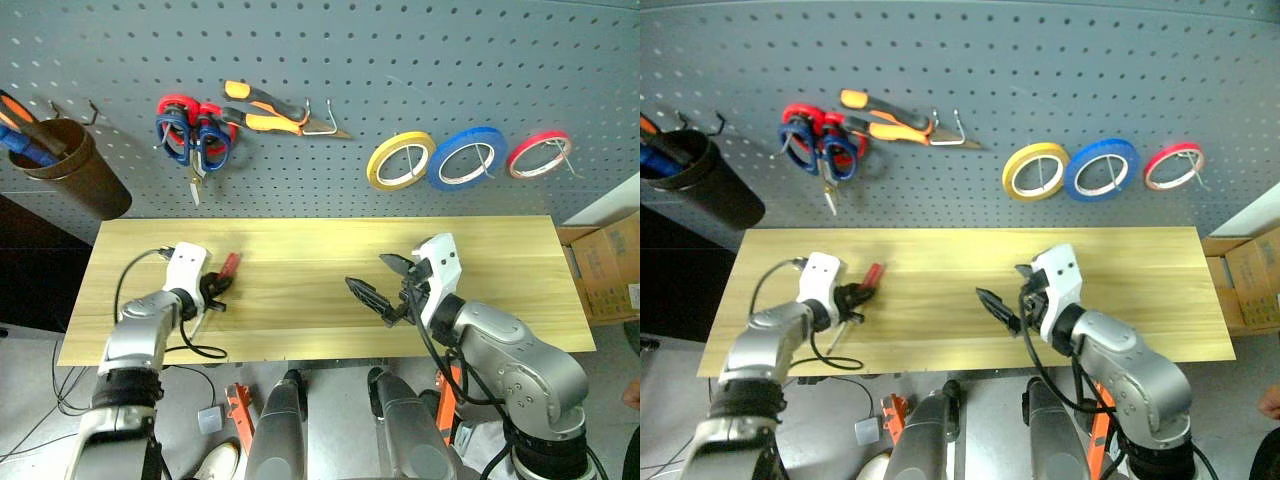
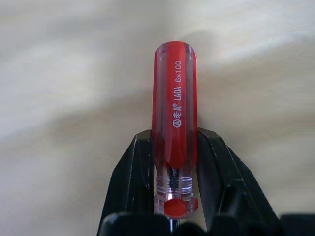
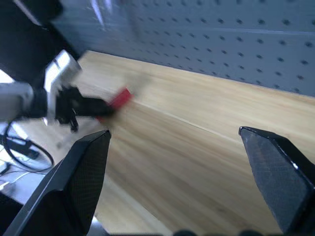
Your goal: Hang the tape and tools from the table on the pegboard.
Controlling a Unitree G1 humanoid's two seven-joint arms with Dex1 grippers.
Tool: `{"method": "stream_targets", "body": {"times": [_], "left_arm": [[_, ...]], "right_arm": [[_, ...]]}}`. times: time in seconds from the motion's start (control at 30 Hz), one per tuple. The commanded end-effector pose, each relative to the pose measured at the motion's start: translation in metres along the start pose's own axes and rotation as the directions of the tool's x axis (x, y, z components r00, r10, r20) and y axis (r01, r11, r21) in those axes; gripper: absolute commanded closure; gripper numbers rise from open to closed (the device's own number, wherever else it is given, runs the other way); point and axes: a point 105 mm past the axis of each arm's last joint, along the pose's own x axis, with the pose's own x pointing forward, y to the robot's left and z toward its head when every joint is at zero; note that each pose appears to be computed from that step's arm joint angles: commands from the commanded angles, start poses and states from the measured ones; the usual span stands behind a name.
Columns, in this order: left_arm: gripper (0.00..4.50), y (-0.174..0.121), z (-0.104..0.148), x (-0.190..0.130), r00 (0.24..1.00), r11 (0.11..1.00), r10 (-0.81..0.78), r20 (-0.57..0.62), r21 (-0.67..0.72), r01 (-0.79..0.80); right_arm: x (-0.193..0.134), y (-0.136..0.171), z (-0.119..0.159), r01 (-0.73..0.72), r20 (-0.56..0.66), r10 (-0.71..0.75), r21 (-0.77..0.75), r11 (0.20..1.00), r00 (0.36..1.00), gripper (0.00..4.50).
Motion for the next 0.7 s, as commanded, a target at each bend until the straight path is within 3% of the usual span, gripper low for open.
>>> {"method": "stream_targets", "body": {"times": [0.03,0.2,0.3,0.5,0.7], "left_arm": [[3.67,0.003,0.005,-0.007,0.999,0.998,0.049,0.014,-0.041,-0.048],[3.67,-0.008,0.022,-0.024,0.990,0.997,0.069,0.121,0.034,-0.073],[3.67,-0.012,0.058,-0.044,0.951,0.989,0.131,0.281,0.034,-0.147],[3.67,-0.011,0.137,-0.092,0.770,0.932,0.268,0.579,0.047,-0.360],[3.67,-0.004,0.188,-0.118,0.595,0.866,0.324,0.735,0.022,-0.499]], "right_arm": [[-0.001,0.016,0.018,-0.107,0.081,0.108,-0.016,0.994,0.991,0.00],[-0.003,0.037,0.035,-0.271,0.158,0.264,0.025,0.962,0.952,0.00],[-0.005,0.042,0.047,-0.331,0.207,0.317,0.034,0.943,0.925,0.00],[0.001,0.038,0.074,-0.370,0.317,0.338,0.045,0.928,0.886,0.00],[0.018,0.037,0.093,-0.367,0.394,0.331,0.016,0.930,0.857,0.00]]}}
